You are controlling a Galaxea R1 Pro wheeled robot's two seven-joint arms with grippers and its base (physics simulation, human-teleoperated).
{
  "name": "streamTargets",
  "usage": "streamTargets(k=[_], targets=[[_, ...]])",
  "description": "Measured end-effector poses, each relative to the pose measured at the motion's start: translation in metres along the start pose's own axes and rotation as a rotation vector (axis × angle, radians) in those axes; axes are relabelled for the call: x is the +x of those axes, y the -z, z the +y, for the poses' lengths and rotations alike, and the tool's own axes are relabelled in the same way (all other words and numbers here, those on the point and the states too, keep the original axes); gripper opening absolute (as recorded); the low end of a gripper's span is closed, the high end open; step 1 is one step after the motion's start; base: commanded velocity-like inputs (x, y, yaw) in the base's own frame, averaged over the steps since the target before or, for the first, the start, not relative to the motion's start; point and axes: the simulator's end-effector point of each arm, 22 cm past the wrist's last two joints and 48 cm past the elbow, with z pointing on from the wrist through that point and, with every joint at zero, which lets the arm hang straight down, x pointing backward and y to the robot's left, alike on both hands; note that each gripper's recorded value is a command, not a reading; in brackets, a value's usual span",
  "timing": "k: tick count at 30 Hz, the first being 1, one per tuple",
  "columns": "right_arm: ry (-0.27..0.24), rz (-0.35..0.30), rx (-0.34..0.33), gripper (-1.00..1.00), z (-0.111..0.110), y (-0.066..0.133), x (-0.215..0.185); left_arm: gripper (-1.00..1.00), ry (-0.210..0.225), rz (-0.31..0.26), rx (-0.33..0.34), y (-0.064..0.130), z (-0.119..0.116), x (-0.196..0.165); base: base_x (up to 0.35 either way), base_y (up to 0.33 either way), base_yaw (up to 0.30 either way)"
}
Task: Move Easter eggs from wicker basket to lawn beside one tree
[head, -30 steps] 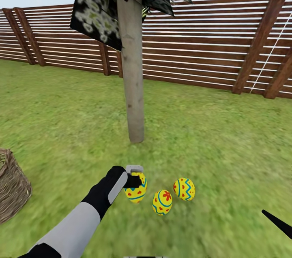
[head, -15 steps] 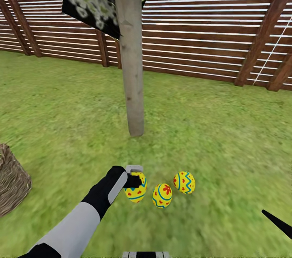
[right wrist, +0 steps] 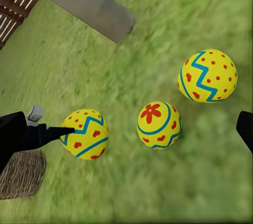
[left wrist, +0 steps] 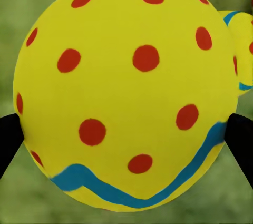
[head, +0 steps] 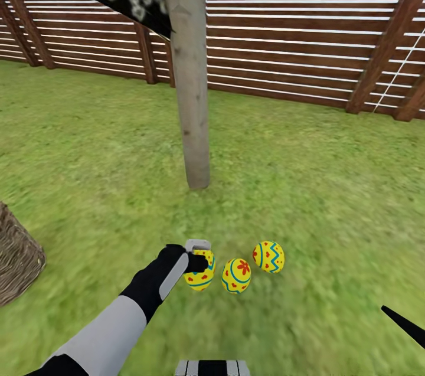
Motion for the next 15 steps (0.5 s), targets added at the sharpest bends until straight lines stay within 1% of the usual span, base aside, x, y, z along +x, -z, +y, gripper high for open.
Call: streamTargets(k=[5,15], targets=[[-0.008,0.013,0.012,1.00,-0.006,-0.003,0.004,-1.00,-0.005,0.011,0.000,-0.010,0.000,0.007,0.000,0.000,0.000],[-0.025,0.041,0.037,1.00,-0.017,-0.008,0.014,-1.00,0.001,0.050,0.003,-0.028,0.002,0.024,0.000,0.000,0.000]])
